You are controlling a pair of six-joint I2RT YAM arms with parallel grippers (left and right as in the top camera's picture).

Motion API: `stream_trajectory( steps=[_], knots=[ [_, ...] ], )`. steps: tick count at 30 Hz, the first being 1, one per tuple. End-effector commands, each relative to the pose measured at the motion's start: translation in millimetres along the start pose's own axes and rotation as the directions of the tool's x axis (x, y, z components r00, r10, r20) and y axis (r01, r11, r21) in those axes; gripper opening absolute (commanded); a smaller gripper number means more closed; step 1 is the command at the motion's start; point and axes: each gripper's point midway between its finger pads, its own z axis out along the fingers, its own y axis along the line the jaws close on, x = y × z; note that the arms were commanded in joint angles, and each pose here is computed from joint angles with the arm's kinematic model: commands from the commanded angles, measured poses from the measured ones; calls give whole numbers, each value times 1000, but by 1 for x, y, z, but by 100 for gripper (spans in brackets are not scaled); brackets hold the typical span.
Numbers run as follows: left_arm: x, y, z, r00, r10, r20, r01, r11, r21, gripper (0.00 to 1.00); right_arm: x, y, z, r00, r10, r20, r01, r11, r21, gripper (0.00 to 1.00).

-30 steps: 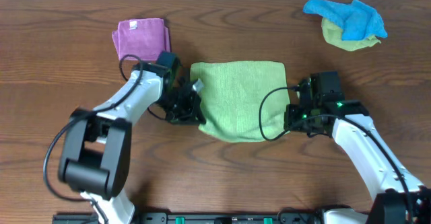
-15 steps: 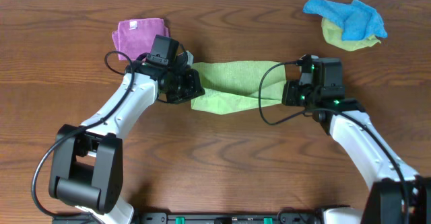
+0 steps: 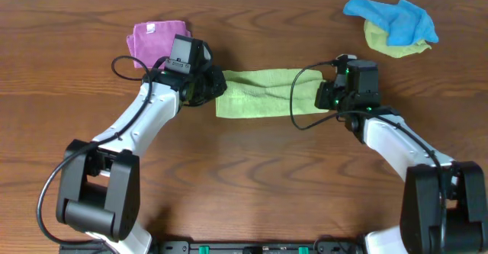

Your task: Fold the cloth

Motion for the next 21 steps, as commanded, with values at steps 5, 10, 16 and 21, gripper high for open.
stream_trajectory(
  steps=[5,10,16,21],
  knots=[
    [-13,10,9,997,-35,63,38,998,-46,5,-21,8,16,999,2,40,-2,1000,-4,2],
    [-25,13,8,992,-24,121,32,997,-70,6,-31,11,31,999,-3,38,3,1000,-8,1],
    [-33,16,23,989,-32,145,41,997,-60,6,-36,9,44,999,-4,36,4,1000,7,2],
    [-33,21,42,991,-36,130,42,998,-44,6,-34,4,44,999,-19,29,18,999,37,2]
  ],
)
